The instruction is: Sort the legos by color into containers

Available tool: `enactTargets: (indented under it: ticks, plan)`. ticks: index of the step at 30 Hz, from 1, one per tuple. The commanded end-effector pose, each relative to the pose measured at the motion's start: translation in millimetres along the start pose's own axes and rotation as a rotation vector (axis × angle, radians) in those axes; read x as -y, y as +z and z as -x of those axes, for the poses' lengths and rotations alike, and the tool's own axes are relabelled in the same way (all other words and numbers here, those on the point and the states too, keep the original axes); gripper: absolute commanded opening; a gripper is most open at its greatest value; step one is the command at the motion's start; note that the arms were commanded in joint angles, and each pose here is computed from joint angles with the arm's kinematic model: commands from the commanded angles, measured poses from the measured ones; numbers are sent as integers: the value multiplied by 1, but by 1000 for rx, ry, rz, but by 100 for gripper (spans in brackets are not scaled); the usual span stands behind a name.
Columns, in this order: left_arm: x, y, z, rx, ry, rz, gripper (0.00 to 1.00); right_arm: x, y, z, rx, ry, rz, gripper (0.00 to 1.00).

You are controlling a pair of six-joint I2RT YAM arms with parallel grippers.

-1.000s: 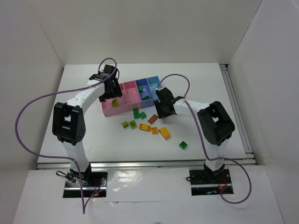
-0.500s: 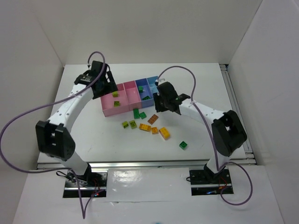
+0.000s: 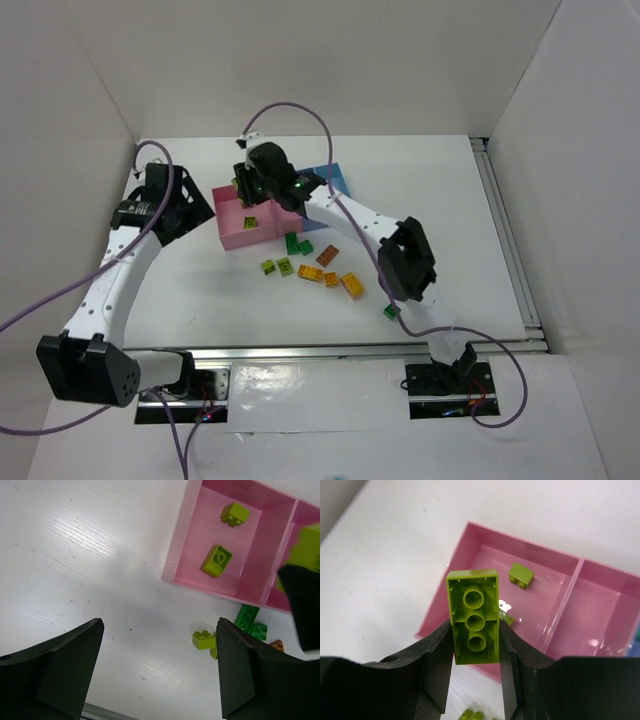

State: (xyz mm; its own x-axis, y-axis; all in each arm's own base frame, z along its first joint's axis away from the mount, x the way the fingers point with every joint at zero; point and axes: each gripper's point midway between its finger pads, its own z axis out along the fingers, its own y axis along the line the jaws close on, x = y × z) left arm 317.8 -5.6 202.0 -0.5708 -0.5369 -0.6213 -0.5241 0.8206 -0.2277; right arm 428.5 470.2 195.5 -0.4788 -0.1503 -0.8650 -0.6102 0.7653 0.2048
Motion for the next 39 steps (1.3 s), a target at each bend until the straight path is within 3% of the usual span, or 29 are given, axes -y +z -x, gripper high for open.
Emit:
enactTargets:
  ticks: [1, 2, 6, 9, 12, 13, 15, 16, 17, 19, 20, 22, 23, 25, 30, 39]
  plan:
    - [-6, -18, 8, 40, -39, -37, 95, 1, 25, 3, -1, 5, -14, 18]
    - [-7, -20, 3, 26, -37, -42, 95, 1, 31, 3, 2, 6, -13, 20]
    - [-10, -19, -4, 6, -41, -51, 95, -10, 45, 9, 54, 13, 21, 77]
    - [-9, -19, -5, -1, -31, -61, 94, -10, 43, 20, 85, 15, 13, 78]
    - [-9, -17, -7, -4, 18, -71, 89, -1, 22, 43, 132, 23, -29, 73]
    - [-8, -17, -5, 4, 35, -76, 87, -1, 3, 62, 166, 27, -40, 71]
    - [-3, -13, -6, -13, 87, -101, 84, 16, -9, 50, 161, 21, -120, 63]
    - [0, -11, -8, -17, 100, -122, 82, 21, -43, 77, 226, 24, -133, 61]
    - [9, -8, -17, -51, 124, -161, 81, 31, -43, 47, 186, 19, -158, 61]
    - [26, 2, -34, -97, 178, -210, 78, 49, -88, 66, 252, 53, -204, 60]
    - [28, 7, -45, -128, 199, -206, 76, 66, -91, 32, 192, 49, -247, 60]
    - [42, 16, -70, -205, 203, -216, 76, 87, -131, 39, 238, 95, -298, 65]
    - [48, 21, -79, -223, 192, -229, 75, 98, -135, 10, 196, 100, -338, 68]
    - [59, 26, -99, -263, 148, -230, 77, 114, -165, 7, 220, 108, -410, 79]
    - [78, 48, -141, -352, 17, -143, 87, 138, -187, -33, 149, 125, -478, 80]
    - [81, 74, -171, -403, -65, 81, 83, 133, -187, -36, 120, 122, -446, 80]
